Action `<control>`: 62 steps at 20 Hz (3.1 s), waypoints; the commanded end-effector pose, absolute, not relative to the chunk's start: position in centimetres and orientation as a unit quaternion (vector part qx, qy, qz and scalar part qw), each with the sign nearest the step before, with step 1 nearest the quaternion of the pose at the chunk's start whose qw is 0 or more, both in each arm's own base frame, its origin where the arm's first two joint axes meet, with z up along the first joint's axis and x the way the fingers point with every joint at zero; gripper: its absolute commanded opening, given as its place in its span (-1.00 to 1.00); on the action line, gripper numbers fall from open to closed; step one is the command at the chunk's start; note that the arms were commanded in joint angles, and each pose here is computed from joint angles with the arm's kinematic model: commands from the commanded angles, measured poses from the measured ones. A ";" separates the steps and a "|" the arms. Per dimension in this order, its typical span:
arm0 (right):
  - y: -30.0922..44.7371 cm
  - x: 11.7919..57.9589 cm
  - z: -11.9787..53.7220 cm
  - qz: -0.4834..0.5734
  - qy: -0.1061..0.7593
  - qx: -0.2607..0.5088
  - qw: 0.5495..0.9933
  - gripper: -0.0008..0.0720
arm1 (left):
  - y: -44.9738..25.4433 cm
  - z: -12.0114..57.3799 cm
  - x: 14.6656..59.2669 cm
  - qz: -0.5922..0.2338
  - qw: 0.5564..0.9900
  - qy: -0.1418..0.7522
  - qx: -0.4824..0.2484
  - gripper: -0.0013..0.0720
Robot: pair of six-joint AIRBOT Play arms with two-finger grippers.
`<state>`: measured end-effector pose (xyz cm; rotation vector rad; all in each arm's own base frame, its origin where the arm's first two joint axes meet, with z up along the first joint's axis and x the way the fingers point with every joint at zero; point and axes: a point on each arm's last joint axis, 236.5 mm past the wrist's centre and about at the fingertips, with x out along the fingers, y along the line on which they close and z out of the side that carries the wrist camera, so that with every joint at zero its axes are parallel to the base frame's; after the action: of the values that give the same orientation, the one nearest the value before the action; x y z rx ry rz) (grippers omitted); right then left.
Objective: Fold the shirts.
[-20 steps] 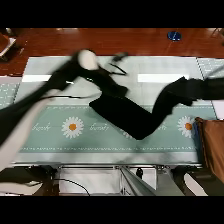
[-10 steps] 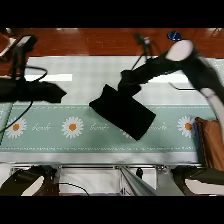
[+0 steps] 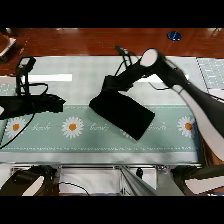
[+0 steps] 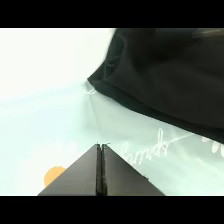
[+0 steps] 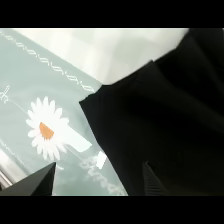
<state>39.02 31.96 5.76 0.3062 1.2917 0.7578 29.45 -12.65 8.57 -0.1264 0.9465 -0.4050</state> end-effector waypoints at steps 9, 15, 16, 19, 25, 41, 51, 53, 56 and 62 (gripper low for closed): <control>-1.7 25.0 7.5 -0.128 0.517 0.094 0.841 0.76 | -12.9 7.1 30.4 -0.179 0.866 0.458 -0.092 -0.90; 11.6 21.5 -5.2 0.027 0.548 0.405 0.732 0.76 | -13.5 4.8 29.7 -0.179 0.854 0.474 -0.120 -0.90; 11.4 21.3 -6.2 0.018 0.561 0.398 0.726 0.76 | -13.7 4.4 29.4 -0.181 0.850 0.479 -0.125 -0.90; 12.7 23.2 -7.4 0.038 0.571 0.411 0.709 0.76 | -13.6 3.3 28.9 -0.178 0.843 0.491 -0.128 -0.90; 16.5 25.6 -10.0 0.113 0.641 0.415 0.636 0.75 | -13.8 2.7 29.0 -0.177 0.837 0.501 -0.132 -0.90; 13.4 42.3 18.6 0.250 0.488 0.219 0.807 -0.90 | -15.5 2.9 28.9 -0.186 0.821 0.507 -0.185 -0.90; -10.3 32.2 23.5 -0.034 0.504 0.308 0.806 -0.90 | -16.5 3.6 29.1 -0.199 0.821 0.497 -0.199 -0.90; -14.5 29.4 24.3 -0.109 0.475 0.324 0.811 -0.90 | -16.5 3.8 29.6 -0.198 0.827 0.486 -0.200 -0.90; -18.9 24.8 24.9 -0.213 0.451 0.326 0.803 -0.90 | -16.4 4.3 30.4 -0.193 0.837 0.469 -0.204 -0.90; -20.2 14.7 20.7 -0.351 0.468 0.353 0.731 -0.90 | -15.9 5.1 32.5 -0.180 0.859 0.430 -0.212 -0.90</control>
<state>19.71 -19.82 22.75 0.7297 0.9910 -0.6142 31.33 -16.16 4.62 -0.4370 0.9548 -0.3953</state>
